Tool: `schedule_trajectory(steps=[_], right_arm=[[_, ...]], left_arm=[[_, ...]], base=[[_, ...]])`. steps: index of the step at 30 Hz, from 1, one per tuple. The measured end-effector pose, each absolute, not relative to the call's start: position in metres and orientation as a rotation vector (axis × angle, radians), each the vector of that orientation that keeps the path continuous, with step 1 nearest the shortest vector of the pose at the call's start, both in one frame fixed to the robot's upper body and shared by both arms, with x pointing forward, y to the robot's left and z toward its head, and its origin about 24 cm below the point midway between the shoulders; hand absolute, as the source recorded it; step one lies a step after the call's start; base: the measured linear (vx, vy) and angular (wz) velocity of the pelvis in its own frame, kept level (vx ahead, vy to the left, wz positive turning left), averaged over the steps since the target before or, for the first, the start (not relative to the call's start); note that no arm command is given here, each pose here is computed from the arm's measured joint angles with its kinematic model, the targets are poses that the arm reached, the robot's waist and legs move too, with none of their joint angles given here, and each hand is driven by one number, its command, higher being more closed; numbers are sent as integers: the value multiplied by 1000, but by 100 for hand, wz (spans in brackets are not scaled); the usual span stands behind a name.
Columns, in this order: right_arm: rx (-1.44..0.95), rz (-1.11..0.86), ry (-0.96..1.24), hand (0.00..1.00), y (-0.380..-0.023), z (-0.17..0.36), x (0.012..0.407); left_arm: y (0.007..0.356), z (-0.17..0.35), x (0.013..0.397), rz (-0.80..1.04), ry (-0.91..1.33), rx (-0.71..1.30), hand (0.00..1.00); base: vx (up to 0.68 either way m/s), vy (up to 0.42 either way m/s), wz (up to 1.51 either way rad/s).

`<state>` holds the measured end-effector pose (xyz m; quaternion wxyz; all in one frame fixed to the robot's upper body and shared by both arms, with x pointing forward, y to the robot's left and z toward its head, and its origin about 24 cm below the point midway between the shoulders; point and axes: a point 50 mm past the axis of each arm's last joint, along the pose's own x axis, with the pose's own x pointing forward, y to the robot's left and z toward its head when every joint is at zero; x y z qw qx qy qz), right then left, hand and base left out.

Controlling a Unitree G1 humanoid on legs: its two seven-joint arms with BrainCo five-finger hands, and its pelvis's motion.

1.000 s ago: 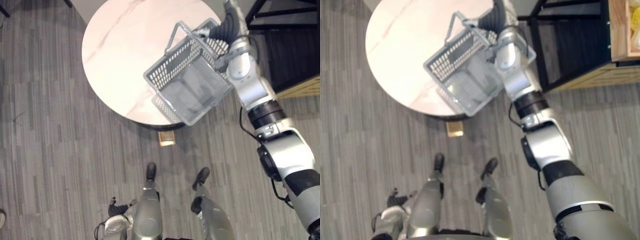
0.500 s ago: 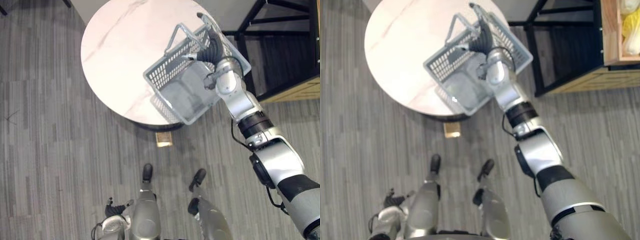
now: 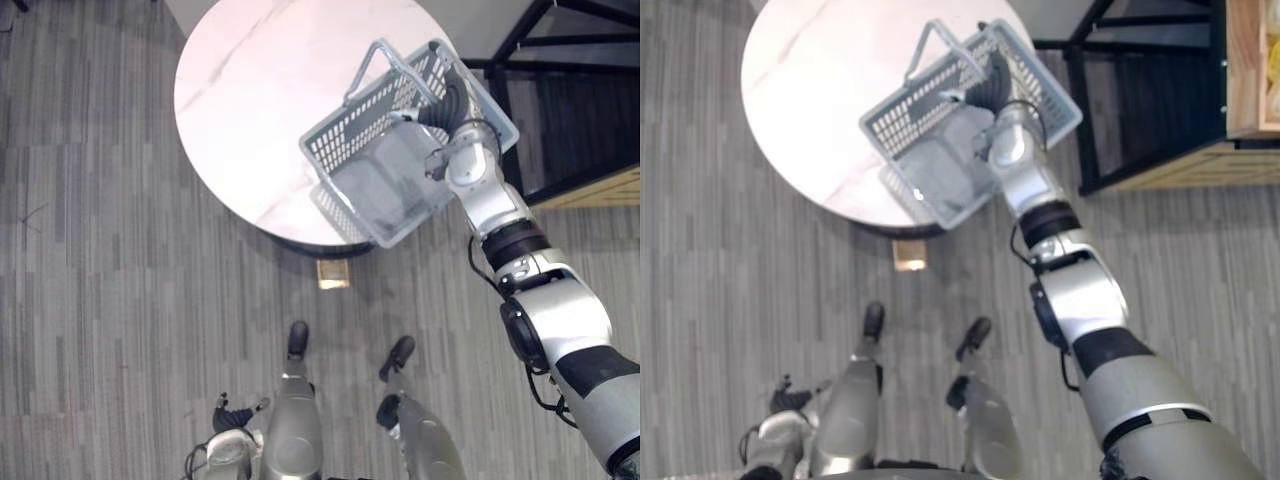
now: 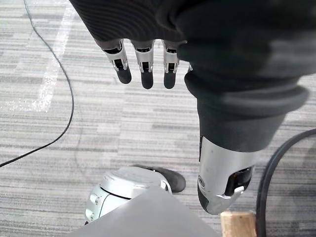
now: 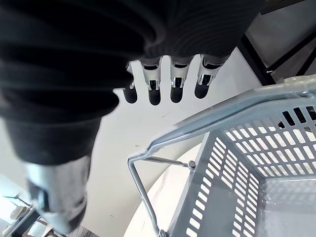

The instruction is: Pick vegetable in the basket

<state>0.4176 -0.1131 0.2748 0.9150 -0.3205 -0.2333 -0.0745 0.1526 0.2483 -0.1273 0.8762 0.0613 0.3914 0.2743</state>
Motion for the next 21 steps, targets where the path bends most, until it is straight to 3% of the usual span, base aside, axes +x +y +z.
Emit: schedule_trajectory(steps=[16,17,21], right_arm=[[-761,-188,-385,0,-129,264,425],[-787,-190,-377,100,-133,264,426],[-873,-193,-369,100,-142,265,426]], left_arm=[[246,-126,155,561,806,146,0],[245,-125,157,558,795,146,0],[245,-124,160,555,785,145,0]], base=[[26,5,2],[46,11,8],[40,10,9]])
